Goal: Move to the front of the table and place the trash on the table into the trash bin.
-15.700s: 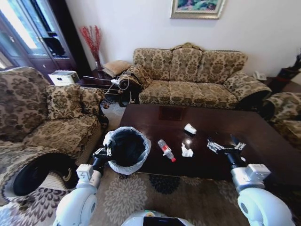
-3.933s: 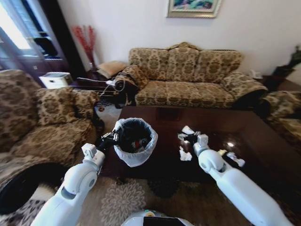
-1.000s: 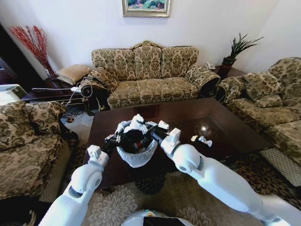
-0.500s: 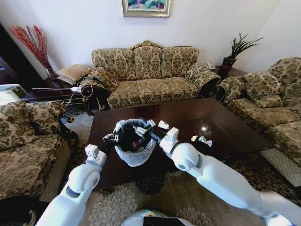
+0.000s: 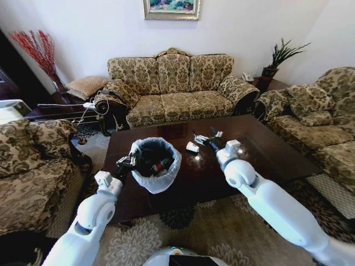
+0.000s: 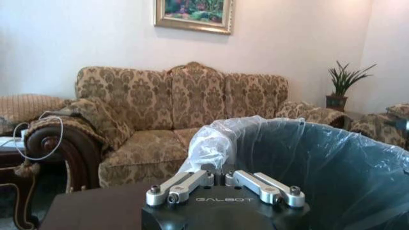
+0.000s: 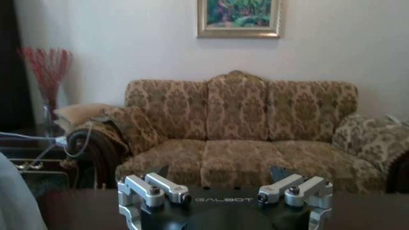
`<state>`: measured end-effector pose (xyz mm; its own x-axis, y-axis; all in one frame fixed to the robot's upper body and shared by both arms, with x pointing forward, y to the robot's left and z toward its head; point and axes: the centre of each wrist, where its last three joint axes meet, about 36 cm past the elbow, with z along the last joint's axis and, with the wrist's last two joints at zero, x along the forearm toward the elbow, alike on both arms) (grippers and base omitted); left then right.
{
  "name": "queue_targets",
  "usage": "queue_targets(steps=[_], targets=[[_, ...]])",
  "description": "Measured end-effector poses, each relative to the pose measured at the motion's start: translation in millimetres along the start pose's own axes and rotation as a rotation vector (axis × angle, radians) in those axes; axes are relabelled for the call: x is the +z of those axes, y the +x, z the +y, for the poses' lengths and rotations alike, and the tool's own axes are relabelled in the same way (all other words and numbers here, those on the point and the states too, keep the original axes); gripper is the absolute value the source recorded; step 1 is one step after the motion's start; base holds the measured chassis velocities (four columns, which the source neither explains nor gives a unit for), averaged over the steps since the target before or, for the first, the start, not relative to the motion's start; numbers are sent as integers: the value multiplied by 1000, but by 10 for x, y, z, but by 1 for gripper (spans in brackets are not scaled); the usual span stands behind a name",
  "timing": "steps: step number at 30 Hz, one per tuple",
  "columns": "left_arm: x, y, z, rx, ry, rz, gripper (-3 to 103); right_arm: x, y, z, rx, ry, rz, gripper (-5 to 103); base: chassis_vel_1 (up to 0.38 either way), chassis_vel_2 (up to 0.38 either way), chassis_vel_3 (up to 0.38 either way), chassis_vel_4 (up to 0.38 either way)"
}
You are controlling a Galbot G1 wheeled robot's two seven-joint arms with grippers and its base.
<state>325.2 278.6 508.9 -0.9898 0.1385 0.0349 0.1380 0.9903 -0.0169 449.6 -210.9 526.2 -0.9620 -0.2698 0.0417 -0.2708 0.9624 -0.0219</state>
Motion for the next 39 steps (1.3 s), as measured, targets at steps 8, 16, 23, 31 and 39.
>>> queue_targets(steps=[8, 16, 23, 31, 39], targets=[[-20, 33, -30, 6, 2, -9, 3, 273, -59, -33, 61, 11, 65, 100, -37, 33, 30, -38], [-45, 50, -43, 8, 2, -16, 3, 399, -182, -16, 75, 27, 126, 100, -195, 174, 186, -187], [-57, 38, -61, 16, 1, -21, 3, 749, -517, -196, 136, 43, 240, 100, -173, 159, 140, -159], [-73, 16, -41, 29, -9, -19, 3, 1228, -738, -243, 65, -47, 350, 100, -11, 3, -1, 0], [-81, 28, 34, 15, -29, -10, 3, 1646, -1000, -269, 44, -147, 408, 100, 31, -27, -27, 30]])
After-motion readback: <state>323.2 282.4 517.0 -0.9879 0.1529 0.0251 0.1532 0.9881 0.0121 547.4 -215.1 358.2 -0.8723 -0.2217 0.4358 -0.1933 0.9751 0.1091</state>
